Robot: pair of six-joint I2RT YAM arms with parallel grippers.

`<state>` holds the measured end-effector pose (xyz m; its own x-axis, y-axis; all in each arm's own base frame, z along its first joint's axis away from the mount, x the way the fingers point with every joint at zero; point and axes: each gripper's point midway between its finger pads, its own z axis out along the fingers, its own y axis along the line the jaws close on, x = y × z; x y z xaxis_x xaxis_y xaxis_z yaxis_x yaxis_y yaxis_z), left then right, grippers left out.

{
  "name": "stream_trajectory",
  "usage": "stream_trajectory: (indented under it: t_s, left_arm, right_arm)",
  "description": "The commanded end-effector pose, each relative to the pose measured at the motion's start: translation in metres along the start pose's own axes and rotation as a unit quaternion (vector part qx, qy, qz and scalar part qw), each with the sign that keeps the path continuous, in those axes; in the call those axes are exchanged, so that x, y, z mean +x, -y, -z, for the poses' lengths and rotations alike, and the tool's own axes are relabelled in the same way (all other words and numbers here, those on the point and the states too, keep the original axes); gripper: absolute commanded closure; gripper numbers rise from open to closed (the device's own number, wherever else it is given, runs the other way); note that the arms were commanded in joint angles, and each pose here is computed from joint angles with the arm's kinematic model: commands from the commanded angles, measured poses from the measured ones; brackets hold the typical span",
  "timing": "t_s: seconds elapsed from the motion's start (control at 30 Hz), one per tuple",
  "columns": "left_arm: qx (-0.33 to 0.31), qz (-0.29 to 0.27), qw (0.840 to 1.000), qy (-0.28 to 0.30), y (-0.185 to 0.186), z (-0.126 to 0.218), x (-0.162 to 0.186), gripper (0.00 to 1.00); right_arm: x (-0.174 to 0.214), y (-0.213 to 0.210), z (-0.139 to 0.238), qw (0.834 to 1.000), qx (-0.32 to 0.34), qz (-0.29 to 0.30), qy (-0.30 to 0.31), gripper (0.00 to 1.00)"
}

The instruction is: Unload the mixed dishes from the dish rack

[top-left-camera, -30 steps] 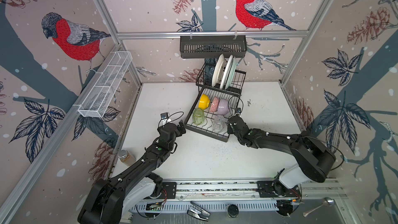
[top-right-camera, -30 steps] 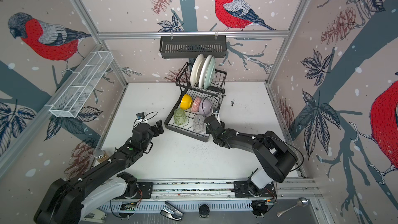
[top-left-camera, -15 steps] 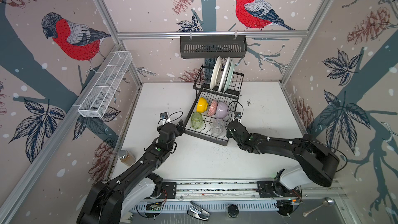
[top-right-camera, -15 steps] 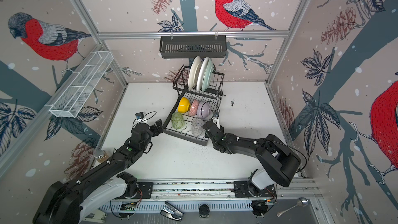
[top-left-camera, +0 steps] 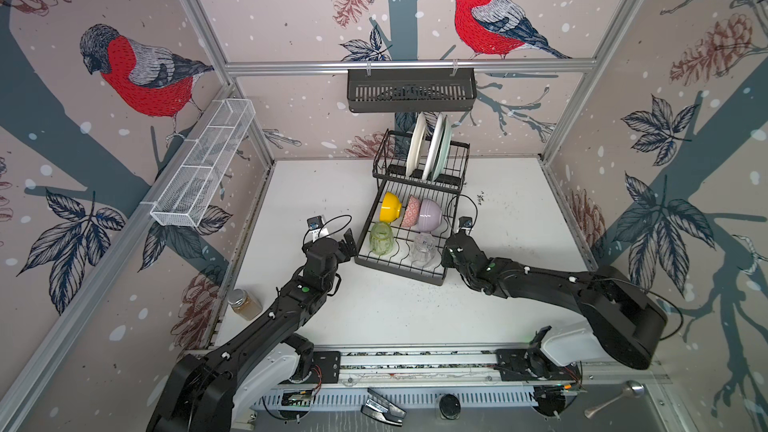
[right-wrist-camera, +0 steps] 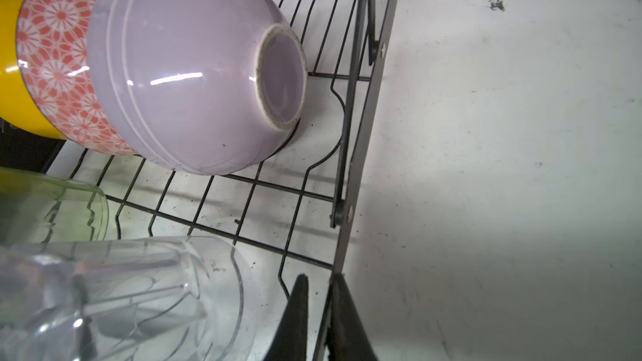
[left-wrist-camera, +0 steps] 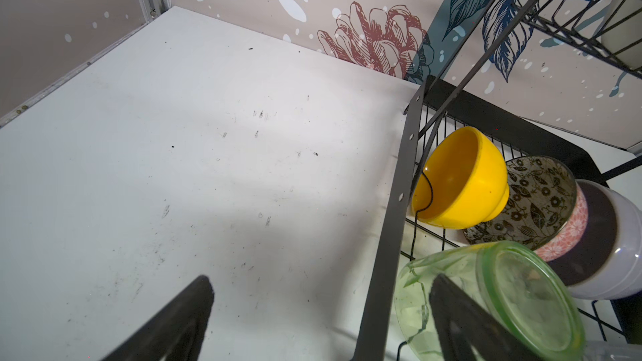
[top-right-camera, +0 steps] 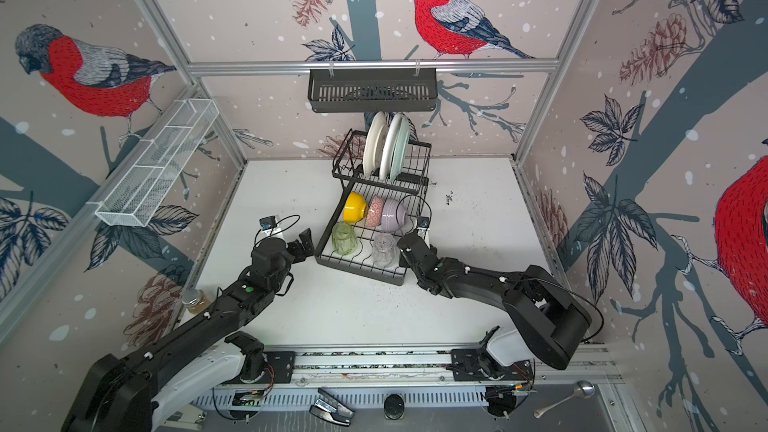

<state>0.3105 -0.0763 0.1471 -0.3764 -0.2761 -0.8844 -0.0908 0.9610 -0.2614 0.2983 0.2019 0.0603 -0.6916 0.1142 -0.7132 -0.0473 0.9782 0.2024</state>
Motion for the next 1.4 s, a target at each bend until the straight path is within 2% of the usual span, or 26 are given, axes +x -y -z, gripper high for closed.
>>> stream_trajectory:
  t_s: [0.0, 0.2, 0.33, 0.67, 0.83, 0.93, 1.1, 1.37]
  left_arm:
    - [0.0, -0.006, 1.0, 0.0, -0.001, 0.002, -0.001, 0.03]
    - [0.002, -0.004, 1.0, 0.003, 0.0, 0.003, -0.002, 0.03]
    - [0.004, -0.004, 1.0, 0.001, 0.0, 0.003, -0.001, 0.03]
    - [0.009, -0.002, 1.0, -0.002, 0.003, 0.002, 0.0, 0.03]
    - [0.012, -0.001, 1.0, -0.005, 0.003, 0.002, 0.001, 0.03]
    - [0.013, 0.0, 1.0, -0.003, 0.004, 0.002, 0.0, 0.03]
    - [0.023, 0.001, 1.0, -0.009, 0.008, 0.001, 0.001, 0.03]
    - [0.058, 0.007, 0.998, -0.017, 0.021, 0.002, 0.002, 0.03]
  right_arm:
    - [0.083, 0.068, 0.017, 0.972, 0.107, 0.104, -0.184, 0.93]
    - [0.076, 0.062, 0.017, 0.973, 0.09, 0.107, -0.182, 0.93]
    - [0.069, 0.061, 0.019, 0.974, 0.089, 0.108, -0.176, 0.88]
    - [0.046, 0.086, 0.025, 0.974, 0.133, 0.086, -0.161, 0.86]
    - [0.04, 0.084, 0.025, 0.977, 0.13, 0.072, -0.152, 0.84]
    - [0.031, 0.077, 0.031, 0.981, 0.118, 0.064, -0.14, 0.78]
    - [0.019, 0.055, 0.044, 0.989, 0.06, 0.044, -0.125, 0.64]
    - [0.006, 0.009, 0.07, 0.991, -0.046, 0.019, -0.126, 0.34]
